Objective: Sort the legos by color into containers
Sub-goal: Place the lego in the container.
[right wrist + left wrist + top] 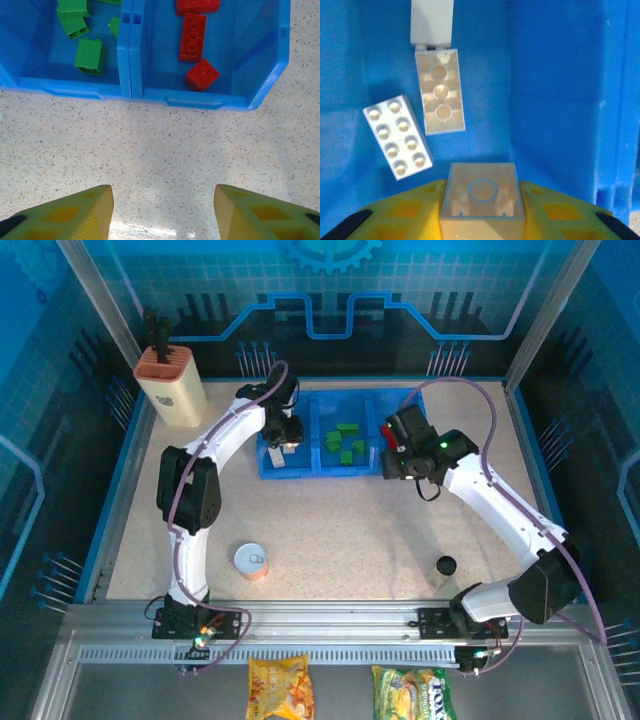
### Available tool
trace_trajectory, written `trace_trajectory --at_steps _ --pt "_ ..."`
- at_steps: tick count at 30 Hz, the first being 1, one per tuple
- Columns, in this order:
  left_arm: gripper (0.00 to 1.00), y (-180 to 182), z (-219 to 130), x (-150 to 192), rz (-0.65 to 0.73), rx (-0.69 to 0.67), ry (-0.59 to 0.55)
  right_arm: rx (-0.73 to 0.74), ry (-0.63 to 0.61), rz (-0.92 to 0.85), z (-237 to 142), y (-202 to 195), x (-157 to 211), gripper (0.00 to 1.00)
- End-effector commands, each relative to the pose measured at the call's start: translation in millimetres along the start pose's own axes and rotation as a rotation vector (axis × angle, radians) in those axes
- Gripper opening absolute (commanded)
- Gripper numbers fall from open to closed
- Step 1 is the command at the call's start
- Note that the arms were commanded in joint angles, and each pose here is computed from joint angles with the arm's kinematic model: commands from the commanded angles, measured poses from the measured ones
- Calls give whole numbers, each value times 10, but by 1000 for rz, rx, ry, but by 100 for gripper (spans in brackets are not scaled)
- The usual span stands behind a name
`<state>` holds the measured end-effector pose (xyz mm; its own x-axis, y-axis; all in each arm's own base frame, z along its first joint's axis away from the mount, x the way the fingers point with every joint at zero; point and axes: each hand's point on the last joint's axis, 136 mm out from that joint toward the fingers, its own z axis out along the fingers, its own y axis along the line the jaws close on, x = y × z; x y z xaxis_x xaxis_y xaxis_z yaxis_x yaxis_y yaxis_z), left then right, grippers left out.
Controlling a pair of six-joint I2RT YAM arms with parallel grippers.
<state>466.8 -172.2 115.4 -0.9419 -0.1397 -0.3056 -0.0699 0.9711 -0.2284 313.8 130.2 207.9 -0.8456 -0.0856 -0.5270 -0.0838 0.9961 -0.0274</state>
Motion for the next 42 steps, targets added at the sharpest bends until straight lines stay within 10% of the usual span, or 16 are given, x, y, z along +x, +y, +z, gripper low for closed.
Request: trace_trajectory --at_steps 1,21,42 --pt "37 -95 71 -198 9 90 -11 39 16 18 -27 -126 84 57" --pt "47 -7 577 -450 -80 193 33 57 11 18 -86 -182 107 57" --pt "62 -48 -512 -555 -24 200 -172 101 -58 48 -44 -602 -4 71"
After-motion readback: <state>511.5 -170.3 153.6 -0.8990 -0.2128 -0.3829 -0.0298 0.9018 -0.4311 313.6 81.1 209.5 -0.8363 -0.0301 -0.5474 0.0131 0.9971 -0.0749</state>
